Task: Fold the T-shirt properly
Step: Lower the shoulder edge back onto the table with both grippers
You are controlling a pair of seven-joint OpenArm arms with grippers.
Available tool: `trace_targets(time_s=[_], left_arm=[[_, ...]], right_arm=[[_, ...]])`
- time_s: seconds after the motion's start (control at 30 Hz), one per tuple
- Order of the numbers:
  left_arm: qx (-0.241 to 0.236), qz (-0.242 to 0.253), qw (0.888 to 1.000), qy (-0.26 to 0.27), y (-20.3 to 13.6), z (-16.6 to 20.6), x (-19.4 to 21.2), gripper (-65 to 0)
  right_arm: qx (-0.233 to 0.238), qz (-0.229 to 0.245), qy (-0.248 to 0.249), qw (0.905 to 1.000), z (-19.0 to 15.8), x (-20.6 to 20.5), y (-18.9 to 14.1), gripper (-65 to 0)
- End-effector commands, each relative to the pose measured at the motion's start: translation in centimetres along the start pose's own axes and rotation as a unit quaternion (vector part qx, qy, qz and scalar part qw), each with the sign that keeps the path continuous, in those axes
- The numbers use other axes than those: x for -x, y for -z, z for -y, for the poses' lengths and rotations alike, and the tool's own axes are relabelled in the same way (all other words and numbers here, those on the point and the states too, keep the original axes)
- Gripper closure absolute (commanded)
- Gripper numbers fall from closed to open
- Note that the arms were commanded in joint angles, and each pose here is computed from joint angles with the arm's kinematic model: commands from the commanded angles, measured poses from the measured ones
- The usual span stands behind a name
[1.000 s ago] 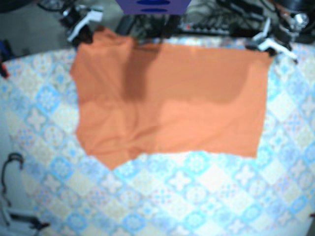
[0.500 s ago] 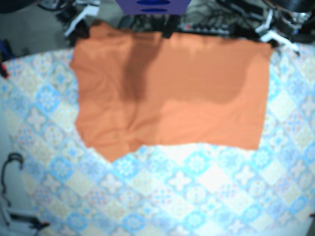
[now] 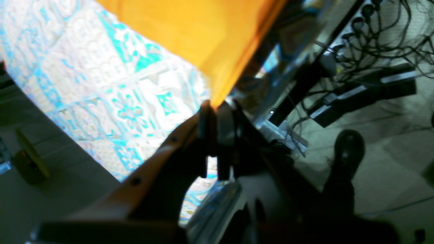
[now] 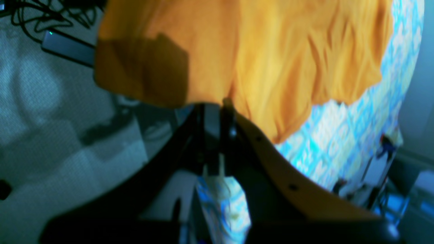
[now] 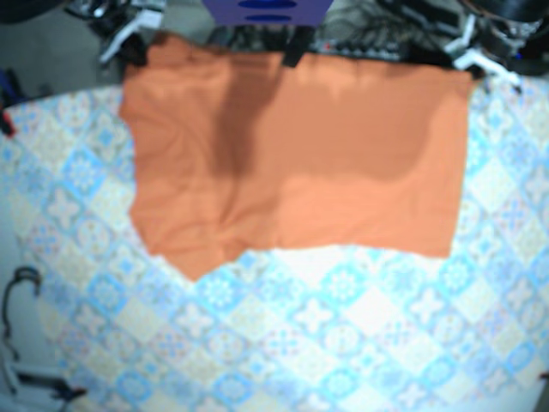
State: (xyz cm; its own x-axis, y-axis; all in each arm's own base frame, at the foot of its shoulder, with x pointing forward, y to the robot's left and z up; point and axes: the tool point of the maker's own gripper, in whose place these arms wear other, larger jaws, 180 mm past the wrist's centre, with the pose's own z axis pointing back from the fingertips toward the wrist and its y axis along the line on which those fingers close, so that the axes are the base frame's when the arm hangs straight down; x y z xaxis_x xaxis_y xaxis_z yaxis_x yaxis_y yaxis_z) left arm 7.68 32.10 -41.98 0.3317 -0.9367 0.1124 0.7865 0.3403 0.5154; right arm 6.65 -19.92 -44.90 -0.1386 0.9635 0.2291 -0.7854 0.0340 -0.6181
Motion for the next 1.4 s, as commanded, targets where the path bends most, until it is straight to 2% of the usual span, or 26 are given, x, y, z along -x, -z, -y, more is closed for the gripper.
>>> trace_targets(time_s=[0.0,0.27,0.5,0.83,1.1,1.37], left_arm=[[-0.011,-0.002,1.0,0.008,-0.2,-0.8,0.2,0.0],[-0.041,0.005,0.999,0.004,0.6,-3.2,-0.6,0.0],[-0.064,-0.005,0.998,0.004,1.4,-5.1,-0.8,0.0],[-0.08,0.011,0.997,0.007,2.6,-6.6,-2.7,0.0],[-0.073,-0.023,0.997,-0.006,4.0,-6.5,-0.1,0.0],[-0.078,-0.025,0.997,-0.01,4.2,-7.0,0.0,0.0]], right_arm=[[0.021,0.003,-0.004,0.9998,1.4,0.1,-0.3,0.0],[0.053,-0.006,-0.009,0.9986,4.1,0.9,0.2,0.0],[0.046,-0.001,-0.003,0.9989,4.5,0.6,1.1,0.0],[0.054,0.007,0.006,0.9985,6.2,0.0,2.9,0.0],[0.056,0.009,0.01,0.9983,7.3,0.0,3.8,0.0],[0.053,0.015,0.022,0.9982,8.6,-0.5,5.1,0.0]])
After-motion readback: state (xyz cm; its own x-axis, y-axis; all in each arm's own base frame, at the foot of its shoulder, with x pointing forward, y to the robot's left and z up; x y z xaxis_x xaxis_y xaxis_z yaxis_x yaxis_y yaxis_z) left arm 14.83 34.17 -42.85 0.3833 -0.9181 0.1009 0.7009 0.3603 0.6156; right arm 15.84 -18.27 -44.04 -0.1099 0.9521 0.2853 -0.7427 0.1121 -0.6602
